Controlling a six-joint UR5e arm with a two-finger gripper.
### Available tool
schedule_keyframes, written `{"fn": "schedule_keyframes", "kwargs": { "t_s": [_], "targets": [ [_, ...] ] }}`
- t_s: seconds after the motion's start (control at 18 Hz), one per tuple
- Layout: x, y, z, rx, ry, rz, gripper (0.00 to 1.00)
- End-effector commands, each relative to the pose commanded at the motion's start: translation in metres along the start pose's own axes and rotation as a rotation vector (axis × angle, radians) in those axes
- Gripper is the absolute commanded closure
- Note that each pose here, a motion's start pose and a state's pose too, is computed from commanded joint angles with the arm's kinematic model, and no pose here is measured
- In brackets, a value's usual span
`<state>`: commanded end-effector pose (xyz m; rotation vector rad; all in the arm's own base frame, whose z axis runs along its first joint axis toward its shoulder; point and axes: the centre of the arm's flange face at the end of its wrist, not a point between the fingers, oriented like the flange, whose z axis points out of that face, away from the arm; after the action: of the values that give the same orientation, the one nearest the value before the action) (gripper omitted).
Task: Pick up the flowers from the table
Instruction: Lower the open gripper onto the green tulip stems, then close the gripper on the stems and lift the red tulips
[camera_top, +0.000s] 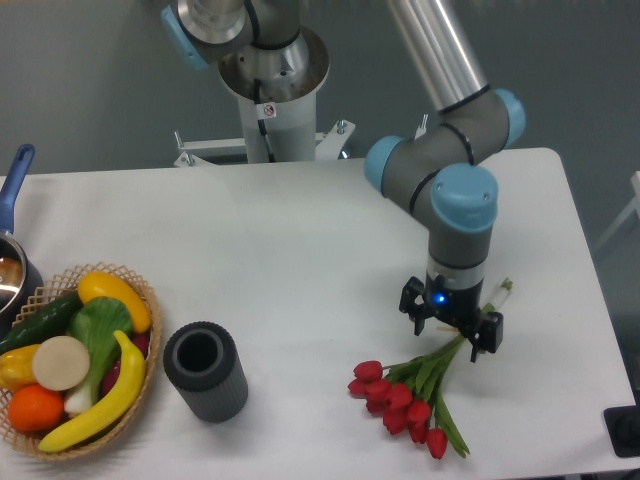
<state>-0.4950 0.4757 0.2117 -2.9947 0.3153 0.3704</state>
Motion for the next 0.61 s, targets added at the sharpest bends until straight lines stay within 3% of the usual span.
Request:
{"fn": "schedule_keyframes", "kwargs": {
  "t_s": [0.56, 0.61],
  "targets": [
    [-0.003, -0.024, 0.032, -0.031, 0.012, 0.029, 0.00],
    [-0.003, -0.024, 0.033, -0.031, 0.012, 0.027, 0.07]
  ]
}}
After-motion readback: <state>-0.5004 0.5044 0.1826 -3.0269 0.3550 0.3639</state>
